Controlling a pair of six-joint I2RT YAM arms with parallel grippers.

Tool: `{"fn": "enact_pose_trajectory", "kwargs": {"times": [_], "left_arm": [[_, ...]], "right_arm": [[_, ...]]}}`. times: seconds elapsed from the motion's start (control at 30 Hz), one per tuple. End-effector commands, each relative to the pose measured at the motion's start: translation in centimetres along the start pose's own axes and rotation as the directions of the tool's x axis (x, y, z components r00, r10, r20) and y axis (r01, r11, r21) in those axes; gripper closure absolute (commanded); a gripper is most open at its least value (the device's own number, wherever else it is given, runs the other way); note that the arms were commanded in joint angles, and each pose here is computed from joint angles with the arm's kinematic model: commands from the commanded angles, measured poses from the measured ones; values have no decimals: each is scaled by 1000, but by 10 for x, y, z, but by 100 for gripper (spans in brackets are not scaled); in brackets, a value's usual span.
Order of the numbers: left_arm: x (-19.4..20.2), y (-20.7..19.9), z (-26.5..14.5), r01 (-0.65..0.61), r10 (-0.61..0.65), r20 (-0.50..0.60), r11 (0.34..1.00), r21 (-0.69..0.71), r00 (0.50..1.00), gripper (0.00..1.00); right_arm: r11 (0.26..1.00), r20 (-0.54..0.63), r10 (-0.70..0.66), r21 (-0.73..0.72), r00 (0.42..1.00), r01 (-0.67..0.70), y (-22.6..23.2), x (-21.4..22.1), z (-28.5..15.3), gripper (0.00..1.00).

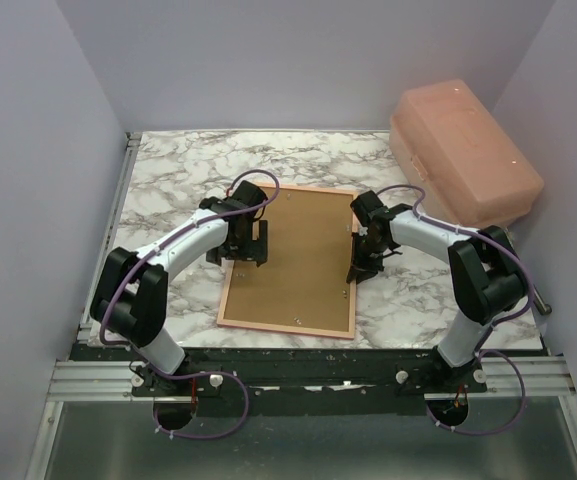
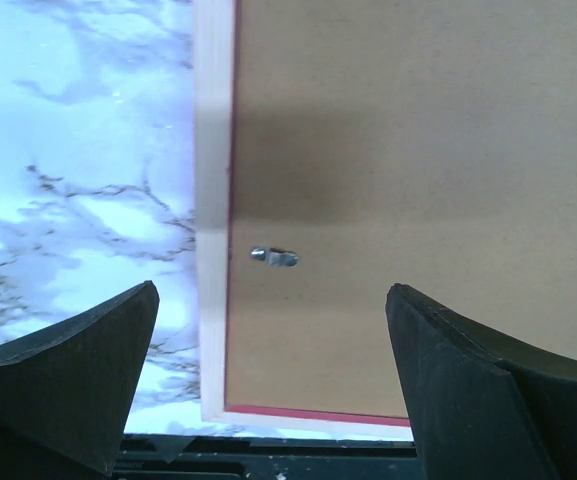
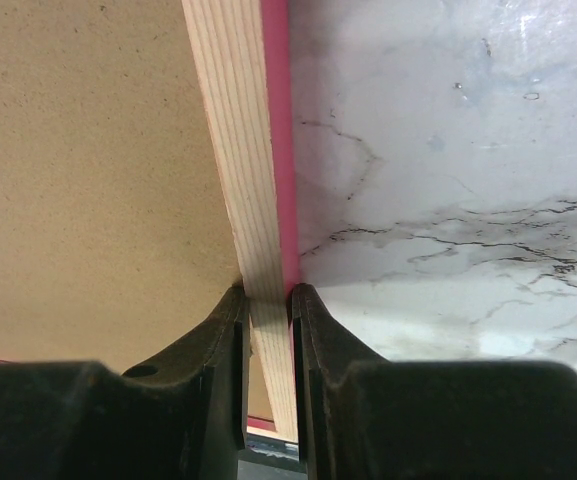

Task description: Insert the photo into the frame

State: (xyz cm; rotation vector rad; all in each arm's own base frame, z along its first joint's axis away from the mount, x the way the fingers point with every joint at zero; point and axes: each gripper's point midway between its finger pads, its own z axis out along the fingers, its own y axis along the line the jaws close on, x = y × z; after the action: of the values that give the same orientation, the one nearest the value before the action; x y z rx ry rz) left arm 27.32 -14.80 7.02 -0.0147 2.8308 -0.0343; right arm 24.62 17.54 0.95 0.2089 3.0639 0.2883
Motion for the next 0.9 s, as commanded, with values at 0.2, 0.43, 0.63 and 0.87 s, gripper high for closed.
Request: {"fn": "enact_pose_trajectory", "kwargs": {"times": [0.2, 0.43, 0.63, 0.87], "left_arm": [[-7, 13, -22, 34, -35, 58, 999, 11, 998, 1], [2, 5, -5, 124, -130, 13, 969, 213, 991, 4], [22, 6, 15, 202, -193, -61, 927, 317, 979, 5], [50, -5, 30, 242, -205, -135, 890, 388, 969, 8]], "right_arm": [[934, -18, -43, 355, 999, 46, -80, 13, 43, 100], [971, 22, -73, 230, 997, 66, -48, -3, 24, 91], [999, 65, -30, 26, 997, 28, -5, -9, 2, 57], [993, 34, 10, -121, 999, -6, 15, 4, -1, 34]]}}
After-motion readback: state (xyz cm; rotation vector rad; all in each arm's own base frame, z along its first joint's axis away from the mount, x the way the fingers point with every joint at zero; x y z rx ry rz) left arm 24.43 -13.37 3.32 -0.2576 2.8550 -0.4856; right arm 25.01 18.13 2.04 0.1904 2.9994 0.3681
